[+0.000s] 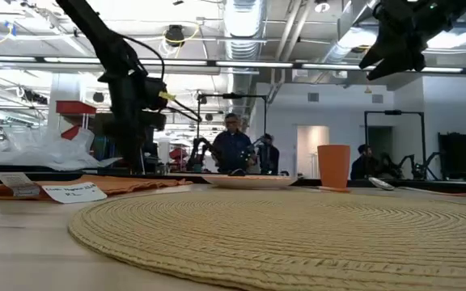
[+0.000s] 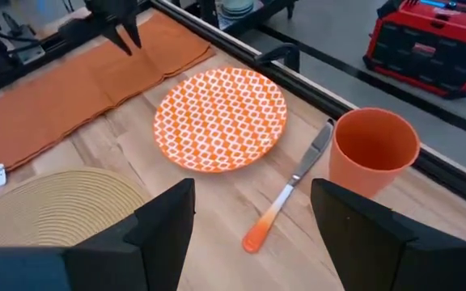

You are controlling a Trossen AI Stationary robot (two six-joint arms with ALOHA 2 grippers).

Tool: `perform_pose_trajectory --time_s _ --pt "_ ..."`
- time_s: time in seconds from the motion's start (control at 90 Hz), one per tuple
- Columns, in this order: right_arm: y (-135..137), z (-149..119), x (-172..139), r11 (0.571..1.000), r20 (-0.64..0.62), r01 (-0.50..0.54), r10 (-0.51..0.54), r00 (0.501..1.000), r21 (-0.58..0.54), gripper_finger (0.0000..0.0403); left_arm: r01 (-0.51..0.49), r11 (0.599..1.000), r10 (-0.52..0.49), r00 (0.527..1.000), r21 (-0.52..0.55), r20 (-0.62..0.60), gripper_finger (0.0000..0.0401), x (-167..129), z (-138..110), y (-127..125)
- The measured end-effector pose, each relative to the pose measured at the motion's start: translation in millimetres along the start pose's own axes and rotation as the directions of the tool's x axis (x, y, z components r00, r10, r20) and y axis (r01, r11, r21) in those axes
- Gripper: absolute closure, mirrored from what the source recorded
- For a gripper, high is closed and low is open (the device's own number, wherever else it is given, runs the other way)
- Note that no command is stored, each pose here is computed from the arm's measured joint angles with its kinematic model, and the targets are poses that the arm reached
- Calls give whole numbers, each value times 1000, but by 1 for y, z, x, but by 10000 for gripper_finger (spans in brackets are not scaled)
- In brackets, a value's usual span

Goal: Set table place
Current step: Fold the orange table napkin on the table

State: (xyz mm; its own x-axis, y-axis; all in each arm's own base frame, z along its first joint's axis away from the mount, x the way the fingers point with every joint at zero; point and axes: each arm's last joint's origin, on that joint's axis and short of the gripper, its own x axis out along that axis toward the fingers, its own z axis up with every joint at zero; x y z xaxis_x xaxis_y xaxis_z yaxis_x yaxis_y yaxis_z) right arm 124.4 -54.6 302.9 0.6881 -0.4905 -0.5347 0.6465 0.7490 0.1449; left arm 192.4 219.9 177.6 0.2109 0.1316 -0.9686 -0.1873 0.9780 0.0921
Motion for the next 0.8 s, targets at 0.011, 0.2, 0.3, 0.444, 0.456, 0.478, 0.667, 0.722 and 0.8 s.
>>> perform_pose_trajectory --time_s 0.011,0.2,0.3,0.444,0.456,0.478,0.667,0.722,0.8 --pt "0 0 0 1000 0 0 0 1000 3 168 -3 1000 3 1000 0 3 308 0 0 0" --pt "0 0 0 1000 0 0 0 1000 9 168 -8 998 8 1000 59 1 308 1 1 1" --pt "0 0 0 1000 0 0 0 1000 9 168 -8 997 9 1000 81 -1 308 1 1 1" --pt "0 0 0 1000 0 0 0 1000 9 168 -31 995 29 999 92 22 308 1 2 4" --pt "0 0 0 1000 0 0 0 1000 9 168 -33 995 31 999 92 24 308 1 3 4" --pt "0 0 0 1000 0 0 0 1000 9 168 -35 995 33 999 91 26 308 1 3 5" --pt "0 0 0 1000 0 0 0 1000 8 168 84 995 -82 996 -57 43 308 -3 1 -4" --pt "0 0 0 1000 -2 1 -1 1000 6 168 193 979 -188 980 -70 71 311 -7 2 -15" --pt "0 -1 0 1000 -6 2 -2 1000 5 168 262 965 -261 965 -31 28 324 -16 8 -41"
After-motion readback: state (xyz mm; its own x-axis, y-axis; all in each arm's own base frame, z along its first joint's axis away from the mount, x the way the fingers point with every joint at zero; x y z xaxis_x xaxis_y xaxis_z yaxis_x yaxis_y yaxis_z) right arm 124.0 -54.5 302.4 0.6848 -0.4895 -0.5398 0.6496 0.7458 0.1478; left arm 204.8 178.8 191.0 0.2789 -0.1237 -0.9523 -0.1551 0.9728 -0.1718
